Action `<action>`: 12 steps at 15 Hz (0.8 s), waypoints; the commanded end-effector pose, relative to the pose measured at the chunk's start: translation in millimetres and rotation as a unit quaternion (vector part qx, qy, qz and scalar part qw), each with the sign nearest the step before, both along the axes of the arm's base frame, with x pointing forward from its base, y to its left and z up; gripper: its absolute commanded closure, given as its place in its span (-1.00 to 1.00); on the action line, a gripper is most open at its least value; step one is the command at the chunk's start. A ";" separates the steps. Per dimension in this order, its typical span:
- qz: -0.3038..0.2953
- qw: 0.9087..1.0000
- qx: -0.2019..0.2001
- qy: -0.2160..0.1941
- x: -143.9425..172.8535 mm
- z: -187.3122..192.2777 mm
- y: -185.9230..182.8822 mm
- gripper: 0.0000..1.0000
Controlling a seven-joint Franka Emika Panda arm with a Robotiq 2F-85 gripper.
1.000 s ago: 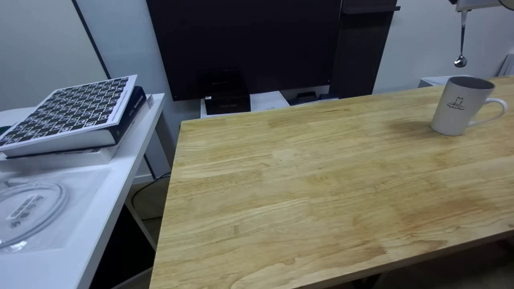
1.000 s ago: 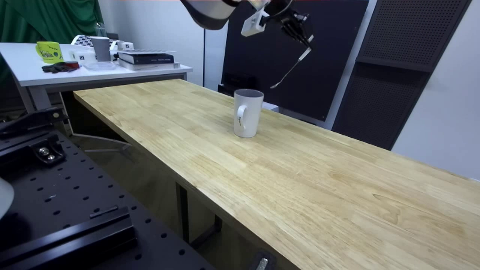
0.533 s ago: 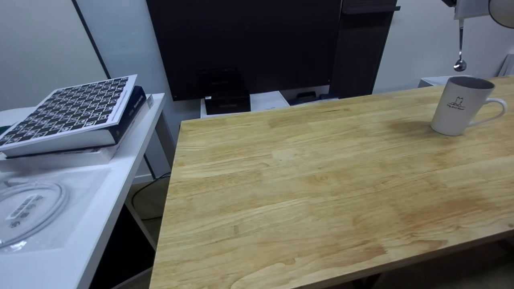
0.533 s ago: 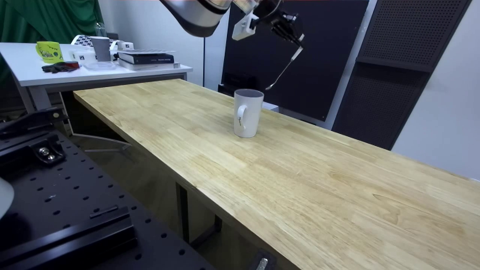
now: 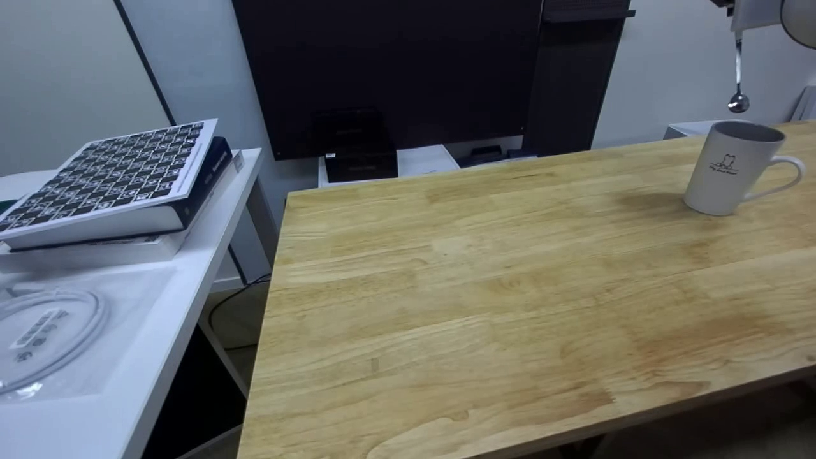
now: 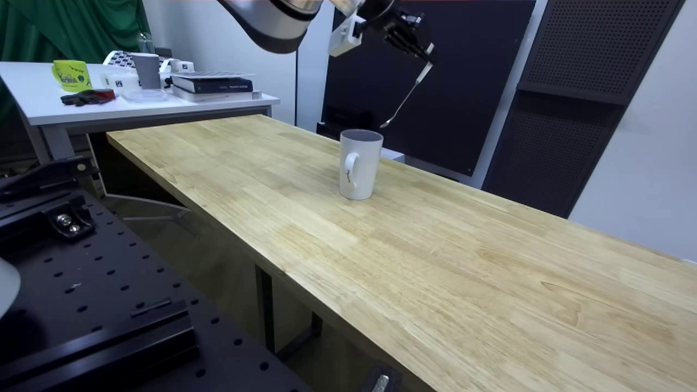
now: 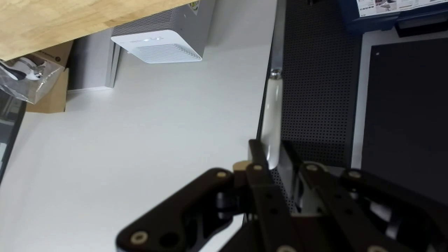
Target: Put the spoon inside the mug
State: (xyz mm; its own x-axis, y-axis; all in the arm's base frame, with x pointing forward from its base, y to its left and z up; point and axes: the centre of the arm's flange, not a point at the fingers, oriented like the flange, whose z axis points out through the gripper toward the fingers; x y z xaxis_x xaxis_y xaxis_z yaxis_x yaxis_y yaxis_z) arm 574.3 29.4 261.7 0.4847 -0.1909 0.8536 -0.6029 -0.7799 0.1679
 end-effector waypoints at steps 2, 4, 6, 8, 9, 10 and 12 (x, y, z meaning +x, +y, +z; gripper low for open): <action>0.001 1.000 -0.018 -0.008 -26.2 7.7 0.0 0.92; 0.000 1.000 -0.022 -0.007 -33.6 4.2 -1.0 0.92; -0.002 1.000 -0.024 -0.004 -39.9 0.1 -1.8 0.92; 0.000 1.000 -0.026 -0.002 -45.5 -4.3 -1.9 0.92; 0.002 1.000 -0.026 -0.002 -47.6 -5.9 -2.0 0.92; 0.003 1.000 -0.028 -0.001 -49.3 -8.4 -1.4 0.92; 0.007 1.000 -0.030 0.000 -51.4 -12.9 0.5 0.92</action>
